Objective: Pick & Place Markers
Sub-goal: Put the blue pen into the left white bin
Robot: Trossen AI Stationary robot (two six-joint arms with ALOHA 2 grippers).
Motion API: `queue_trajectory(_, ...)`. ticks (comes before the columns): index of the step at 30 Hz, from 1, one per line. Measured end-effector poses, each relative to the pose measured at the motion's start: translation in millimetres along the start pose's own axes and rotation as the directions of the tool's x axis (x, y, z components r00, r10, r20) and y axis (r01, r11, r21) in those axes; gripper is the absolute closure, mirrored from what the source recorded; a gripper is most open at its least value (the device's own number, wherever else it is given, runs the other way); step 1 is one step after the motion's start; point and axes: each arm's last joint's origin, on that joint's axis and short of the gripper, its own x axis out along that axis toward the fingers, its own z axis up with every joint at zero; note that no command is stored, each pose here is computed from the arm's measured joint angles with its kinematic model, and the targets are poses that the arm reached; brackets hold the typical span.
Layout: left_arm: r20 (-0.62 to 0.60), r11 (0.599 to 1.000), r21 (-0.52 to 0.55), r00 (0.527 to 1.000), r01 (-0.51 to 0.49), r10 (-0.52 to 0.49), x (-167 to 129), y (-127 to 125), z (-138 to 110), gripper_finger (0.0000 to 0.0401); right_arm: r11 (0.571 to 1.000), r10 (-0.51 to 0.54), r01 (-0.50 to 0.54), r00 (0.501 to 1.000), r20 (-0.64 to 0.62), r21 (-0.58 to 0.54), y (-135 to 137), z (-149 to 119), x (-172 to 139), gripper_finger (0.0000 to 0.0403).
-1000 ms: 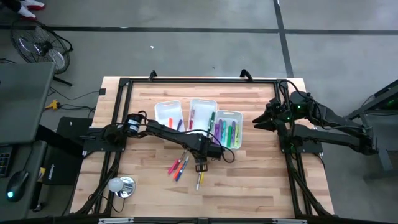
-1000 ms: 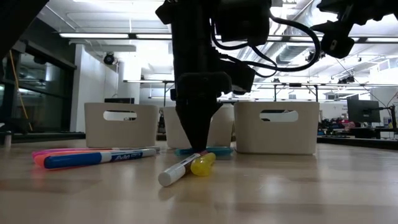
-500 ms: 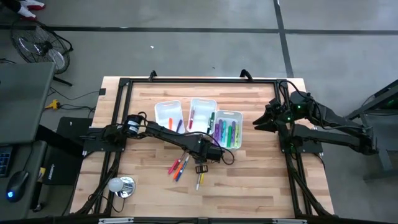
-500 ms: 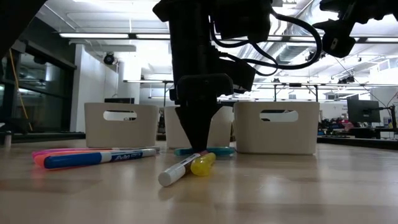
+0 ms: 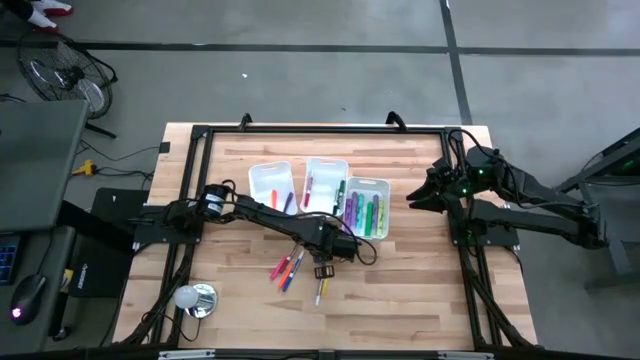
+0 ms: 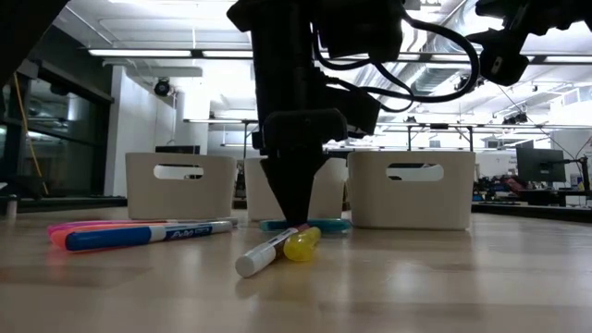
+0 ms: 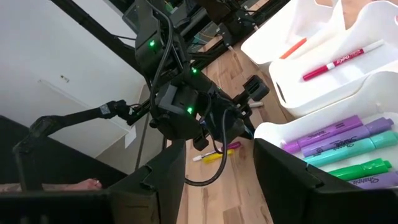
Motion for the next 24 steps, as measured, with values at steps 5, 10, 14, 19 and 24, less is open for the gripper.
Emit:
queue_trajectory(5, -0.007, 1.000, -0.011, 1.000, 0.013, -0.014, -0.1, -0.2, -0.2, 0.0376, 1.000, 0.000, 0.000, 1.000, 0.000, 0.000, 0.0, 0.0, 0.0, 0.0226)
queue_trajectory(10, -0.008, 0.999, -0.046, 1.000, 0.014, -0.014, -0.2, -0.2, -0.2, 0.0376, 1.000, 0.000, 0.000, 1.000, 0.000, 0.000, 0.0, 0.0, 0.0, 0.0226)
queue_trajectory(14, -0.009, 0.997, -0.079, 1.000, 0.012, -0.013, -0.3, -0.1, -0.3, 0.0376, 1.000, 0.000, 0.000, 1.000, 0.000, -0.001, 0.0, 0.0, 0.0, 0.0226)
queue_trajectory(19, -0.027, 0.996, -0.084, 1.000, -0.012, 0.009, -10.1, -5.3, 0.8, 0.0376, 1.000, 0.000, 0.000, 1.000, 0.000, -0.009, 0.0, 0.0, 0.0, 0.0226)
queue_trajectory(24, -0.029, 0.997, -0.079, 1.000, -0.009, 0.006, -19.5, -10.1, 3.5, 0.0376, 1.000, 0.000, 0.000, 1.000, 0.000, -0.011, 0.0, 0.0, 0.0, 0.0226)
